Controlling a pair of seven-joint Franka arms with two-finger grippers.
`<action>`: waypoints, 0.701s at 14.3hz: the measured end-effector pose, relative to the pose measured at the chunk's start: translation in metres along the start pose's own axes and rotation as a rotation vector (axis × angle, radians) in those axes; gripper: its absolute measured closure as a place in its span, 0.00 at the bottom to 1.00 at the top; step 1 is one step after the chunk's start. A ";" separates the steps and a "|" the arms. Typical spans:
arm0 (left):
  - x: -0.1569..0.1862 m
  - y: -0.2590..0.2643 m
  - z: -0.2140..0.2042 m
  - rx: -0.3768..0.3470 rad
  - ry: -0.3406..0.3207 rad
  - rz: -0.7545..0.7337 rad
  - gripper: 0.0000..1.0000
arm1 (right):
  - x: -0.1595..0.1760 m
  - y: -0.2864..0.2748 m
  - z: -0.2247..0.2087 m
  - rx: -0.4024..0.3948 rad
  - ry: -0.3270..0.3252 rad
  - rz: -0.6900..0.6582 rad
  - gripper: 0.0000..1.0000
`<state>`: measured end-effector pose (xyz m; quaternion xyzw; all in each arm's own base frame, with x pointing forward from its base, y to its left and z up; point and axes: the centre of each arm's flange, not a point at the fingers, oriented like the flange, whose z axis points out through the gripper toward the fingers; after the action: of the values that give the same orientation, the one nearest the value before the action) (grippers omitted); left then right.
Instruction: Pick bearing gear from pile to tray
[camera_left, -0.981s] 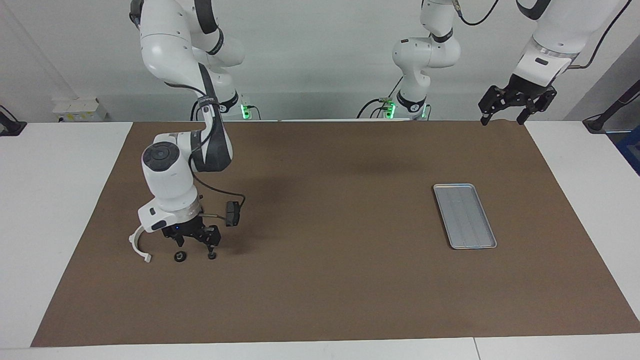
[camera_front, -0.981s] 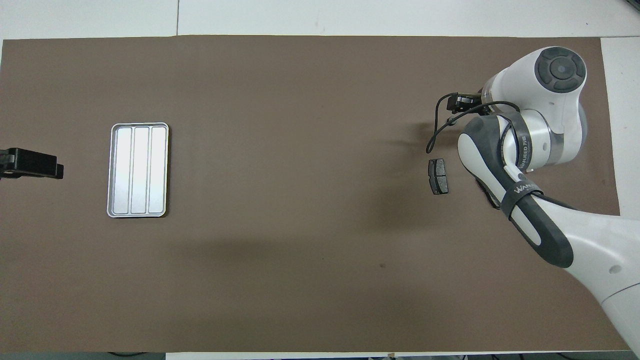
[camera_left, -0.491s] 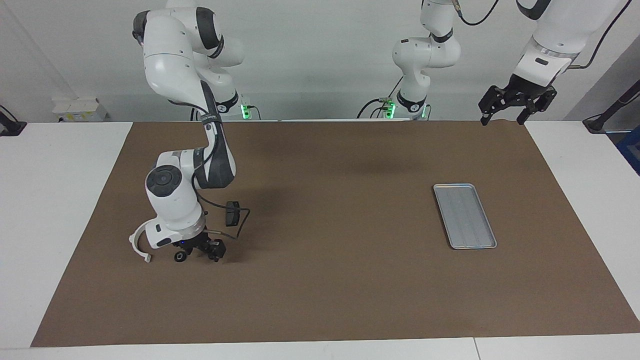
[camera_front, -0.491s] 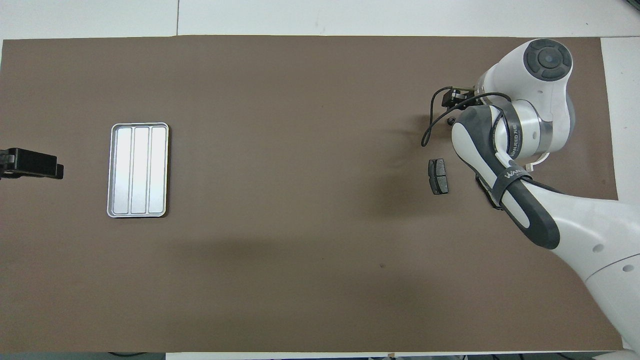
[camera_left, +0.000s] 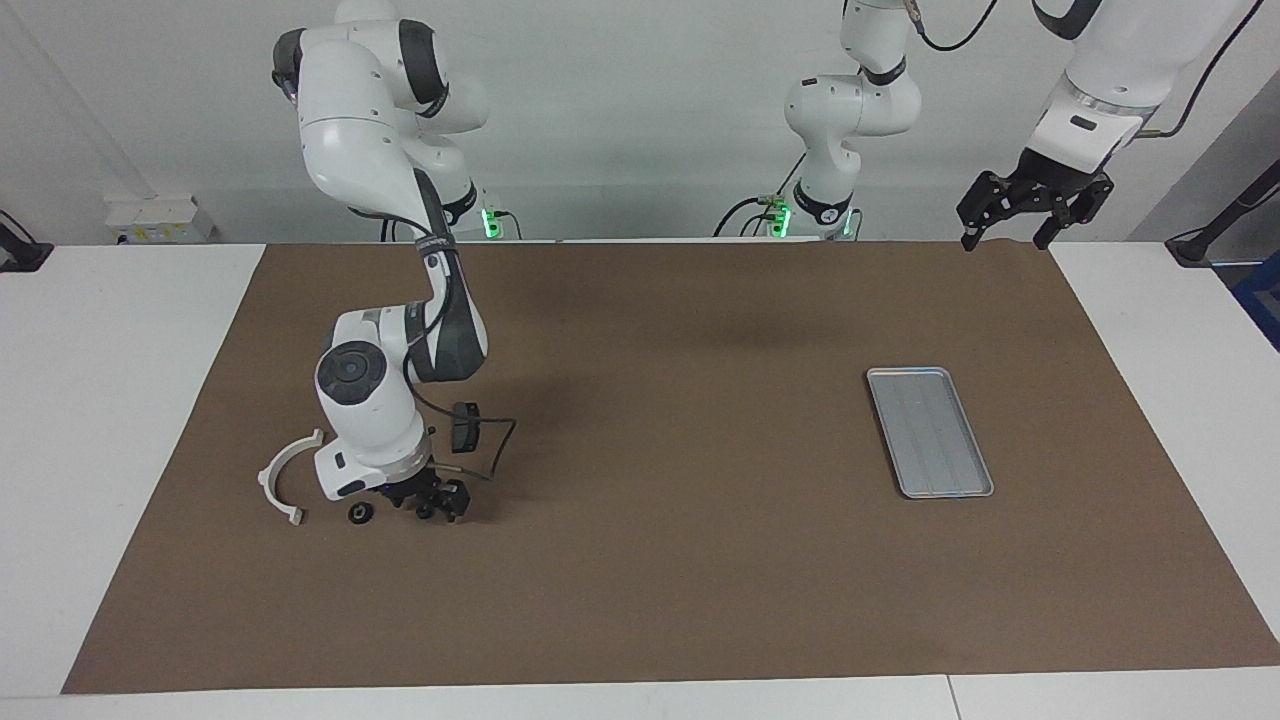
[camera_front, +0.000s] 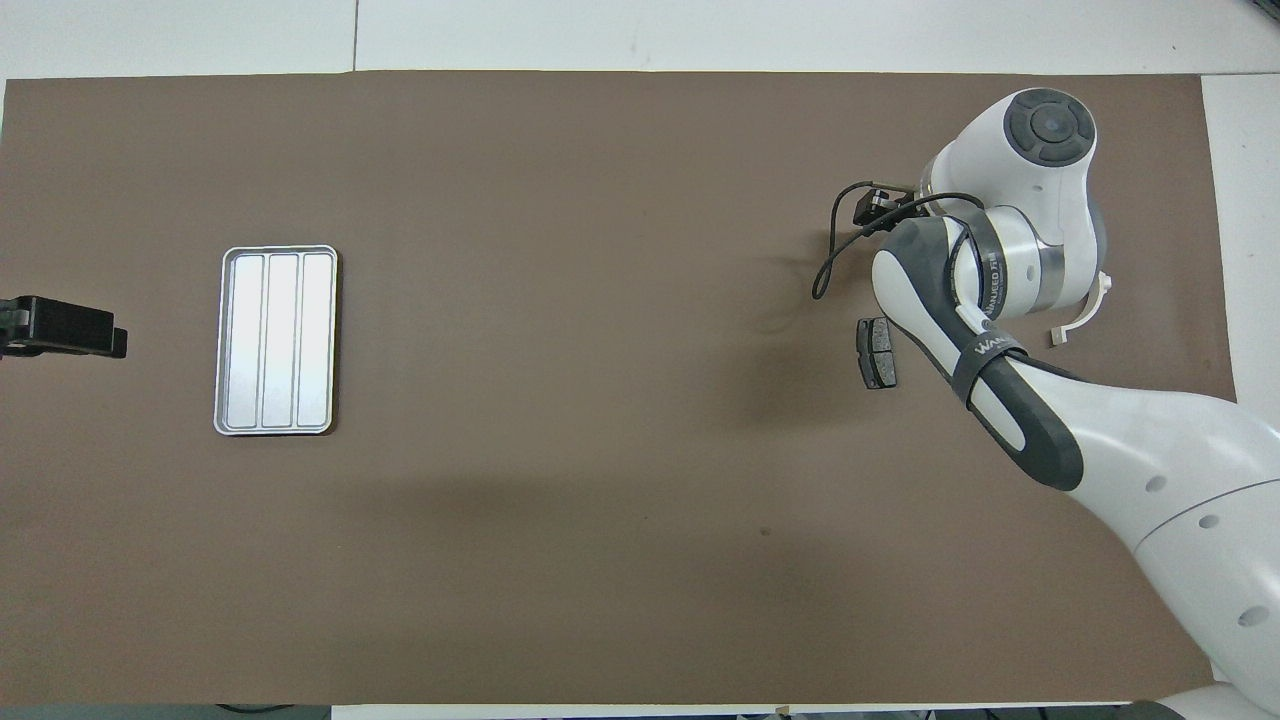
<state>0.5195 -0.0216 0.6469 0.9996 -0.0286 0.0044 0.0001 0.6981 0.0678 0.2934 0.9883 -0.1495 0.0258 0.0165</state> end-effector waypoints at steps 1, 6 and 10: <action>0.000 0.000 0.000 0.000 0.000 0.000 0.00 | 0.000 0.001 0.001 -0.001 -0.002 0.001 0.16; 0.000 0.000 0.000 0.000 0.000 0.000 0.00 | -0.001 0.004 0.009 -0.009 -0.018 0.004 0.20; 0.000 0.000 0.000 0.000 0.000 0.000 0.00 | -0.001 0.005 0.009 -0.009 -0.018 0.006 0.28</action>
<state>0.5195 -0.0216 0.6469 0.9996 -0.0286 0.0043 0.0001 0.6965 0.0630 0.2846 0.9879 -0.1527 0.0161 0.0194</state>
